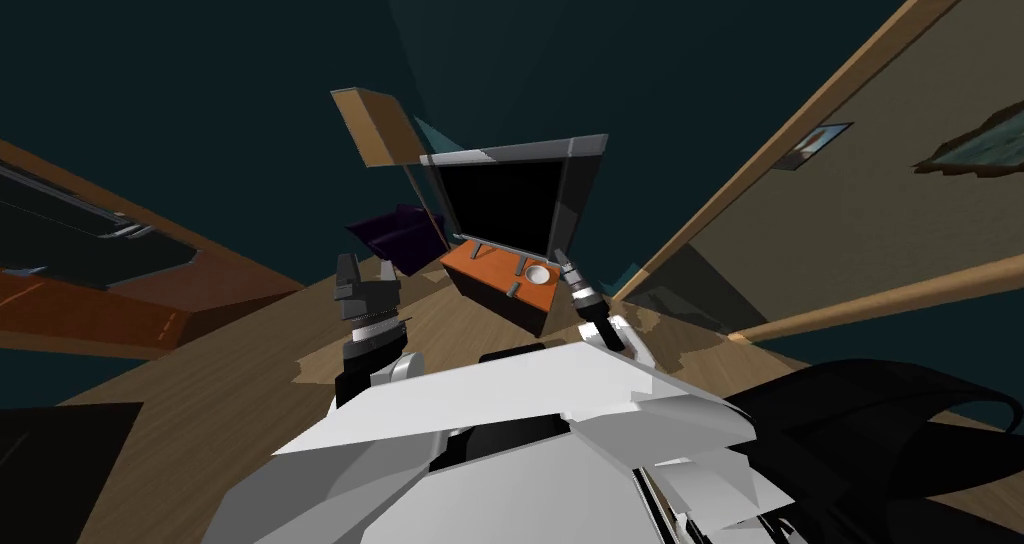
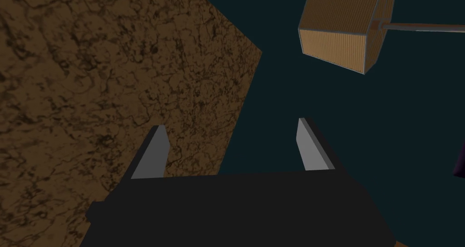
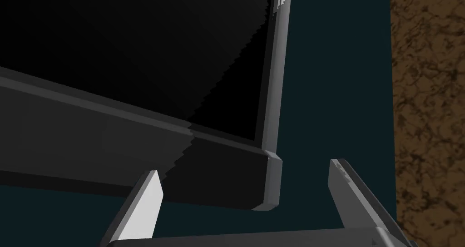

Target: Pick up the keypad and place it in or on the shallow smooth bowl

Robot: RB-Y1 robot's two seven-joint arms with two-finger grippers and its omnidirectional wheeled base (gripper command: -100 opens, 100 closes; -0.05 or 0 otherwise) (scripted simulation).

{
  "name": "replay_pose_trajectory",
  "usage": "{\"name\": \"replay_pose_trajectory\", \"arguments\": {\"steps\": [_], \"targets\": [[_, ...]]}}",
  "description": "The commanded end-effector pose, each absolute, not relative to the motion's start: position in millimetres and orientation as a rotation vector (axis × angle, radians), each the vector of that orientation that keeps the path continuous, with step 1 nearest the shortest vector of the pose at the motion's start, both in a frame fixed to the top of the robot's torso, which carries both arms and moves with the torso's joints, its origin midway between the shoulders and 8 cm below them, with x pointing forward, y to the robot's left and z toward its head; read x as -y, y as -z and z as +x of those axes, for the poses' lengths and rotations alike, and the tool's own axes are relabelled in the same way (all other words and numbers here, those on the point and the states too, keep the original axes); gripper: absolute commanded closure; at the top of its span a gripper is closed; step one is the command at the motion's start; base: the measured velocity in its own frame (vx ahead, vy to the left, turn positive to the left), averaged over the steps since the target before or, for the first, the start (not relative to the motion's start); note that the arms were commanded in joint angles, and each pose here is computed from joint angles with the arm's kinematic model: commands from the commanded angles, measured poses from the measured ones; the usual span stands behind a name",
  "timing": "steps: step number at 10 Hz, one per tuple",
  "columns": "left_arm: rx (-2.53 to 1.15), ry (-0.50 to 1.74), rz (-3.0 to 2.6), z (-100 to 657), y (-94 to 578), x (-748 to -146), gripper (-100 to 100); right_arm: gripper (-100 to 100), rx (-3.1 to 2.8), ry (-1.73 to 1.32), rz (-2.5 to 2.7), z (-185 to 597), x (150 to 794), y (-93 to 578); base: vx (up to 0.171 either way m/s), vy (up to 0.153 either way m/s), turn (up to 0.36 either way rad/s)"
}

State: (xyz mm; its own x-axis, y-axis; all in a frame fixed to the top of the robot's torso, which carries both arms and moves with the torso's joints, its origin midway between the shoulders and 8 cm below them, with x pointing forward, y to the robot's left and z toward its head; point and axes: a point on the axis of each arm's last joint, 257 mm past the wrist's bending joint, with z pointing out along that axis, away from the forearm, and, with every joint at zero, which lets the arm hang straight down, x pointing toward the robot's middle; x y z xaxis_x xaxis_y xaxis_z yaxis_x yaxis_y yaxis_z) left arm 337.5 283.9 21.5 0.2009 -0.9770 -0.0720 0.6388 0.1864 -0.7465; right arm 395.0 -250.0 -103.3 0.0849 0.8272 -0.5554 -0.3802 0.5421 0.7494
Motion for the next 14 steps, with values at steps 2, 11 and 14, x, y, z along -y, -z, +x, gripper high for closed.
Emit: {"name": "replay_pose_trajectory", "arguments": {"steps": [2,11,14], "targets": [[-0.630,1.250,-0.658,337.5,-21.5,-283.9,0,-100,-1.250,-0.856,0.357,398.1,240.3,125.9,0.005,0.080,0.121],[-0.630,1.249,-0.658,337.4,-21.5,-283.9,0,-100,-1.501,-0.534,-0.103,397.5,220.0,216.5,0.005,0.073,0.096],[-0.630,1.250,-0.658,337.5,-21.5,-283.9,0,-100,-1.549,-0.447,-0.241,393.4,217.2,241.2,0.025,0.071,0.104]]}}
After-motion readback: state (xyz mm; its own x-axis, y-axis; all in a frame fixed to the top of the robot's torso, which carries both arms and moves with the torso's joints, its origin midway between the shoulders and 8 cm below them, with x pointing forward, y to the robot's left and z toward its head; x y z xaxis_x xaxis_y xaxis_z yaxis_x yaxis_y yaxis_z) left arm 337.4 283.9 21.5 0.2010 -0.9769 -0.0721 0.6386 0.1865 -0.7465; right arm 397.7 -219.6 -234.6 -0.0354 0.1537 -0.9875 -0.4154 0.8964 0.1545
